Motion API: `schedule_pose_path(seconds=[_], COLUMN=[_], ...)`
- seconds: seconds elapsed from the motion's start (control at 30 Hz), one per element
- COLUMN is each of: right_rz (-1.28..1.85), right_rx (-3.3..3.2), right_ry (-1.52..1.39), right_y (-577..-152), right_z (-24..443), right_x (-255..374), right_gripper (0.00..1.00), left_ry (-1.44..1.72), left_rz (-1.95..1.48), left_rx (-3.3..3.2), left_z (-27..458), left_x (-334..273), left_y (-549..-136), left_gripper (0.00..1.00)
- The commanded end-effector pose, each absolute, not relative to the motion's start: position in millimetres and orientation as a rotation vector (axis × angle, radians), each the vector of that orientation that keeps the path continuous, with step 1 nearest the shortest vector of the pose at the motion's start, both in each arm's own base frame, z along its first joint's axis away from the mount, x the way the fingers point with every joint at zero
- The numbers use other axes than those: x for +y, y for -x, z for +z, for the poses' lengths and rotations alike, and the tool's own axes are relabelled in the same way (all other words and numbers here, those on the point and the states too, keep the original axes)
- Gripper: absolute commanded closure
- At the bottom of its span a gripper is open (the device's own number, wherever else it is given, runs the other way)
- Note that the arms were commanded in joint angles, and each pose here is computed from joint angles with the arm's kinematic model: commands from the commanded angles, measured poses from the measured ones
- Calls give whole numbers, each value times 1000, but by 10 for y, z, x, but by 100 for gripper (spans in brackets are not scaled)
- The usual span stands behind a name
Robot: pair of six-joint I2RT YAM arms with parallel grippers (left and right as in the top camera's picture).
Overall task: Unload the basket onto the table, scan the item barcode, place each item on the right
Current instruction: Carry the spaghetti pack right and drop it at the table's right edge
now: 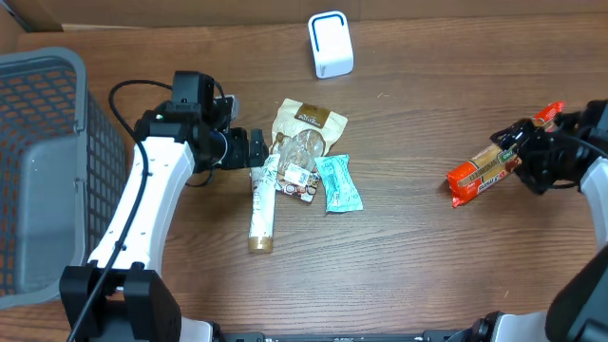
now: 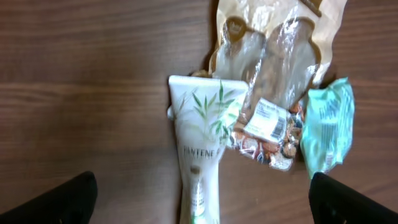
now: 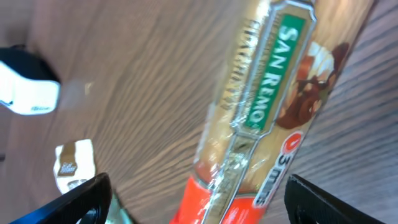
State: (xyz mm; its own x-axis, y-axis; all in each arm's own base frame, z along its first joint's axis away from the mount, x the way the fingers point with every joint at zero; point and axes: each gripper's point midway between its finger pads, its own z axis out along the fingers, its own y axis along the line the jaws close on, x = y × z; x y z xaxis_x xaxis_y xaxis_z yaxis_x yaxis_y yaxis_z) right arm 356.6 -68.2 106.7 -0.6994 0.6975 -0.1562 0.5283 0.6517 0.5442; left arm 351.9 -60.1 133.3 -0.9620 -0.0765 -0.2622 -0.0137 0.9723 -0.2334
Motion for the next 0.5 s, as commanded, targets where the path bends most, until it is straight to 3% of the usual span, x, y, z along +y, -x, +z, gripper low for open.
schedule_pose_path(seconds=[0.0,0.2,0.47], right_rz=[638,668,714], right_rx=[2505,2552,2628], right_ry=[-789,-606,-228], right_y=[-3621,-3586,-3587], right_z=[1447,1568,1588], right_x=[-638,-342,431], right_gripper=[9,8,9], left_ry=[-2,-17,153], left_rz=[-307,-272,-153], left_rx=[2760,2694,2536], left_z=[1825,2599,3528], left_x=[-561,-359,376], left_y=[-3661,-3618,-3390], left_gripper=[0,0,0])
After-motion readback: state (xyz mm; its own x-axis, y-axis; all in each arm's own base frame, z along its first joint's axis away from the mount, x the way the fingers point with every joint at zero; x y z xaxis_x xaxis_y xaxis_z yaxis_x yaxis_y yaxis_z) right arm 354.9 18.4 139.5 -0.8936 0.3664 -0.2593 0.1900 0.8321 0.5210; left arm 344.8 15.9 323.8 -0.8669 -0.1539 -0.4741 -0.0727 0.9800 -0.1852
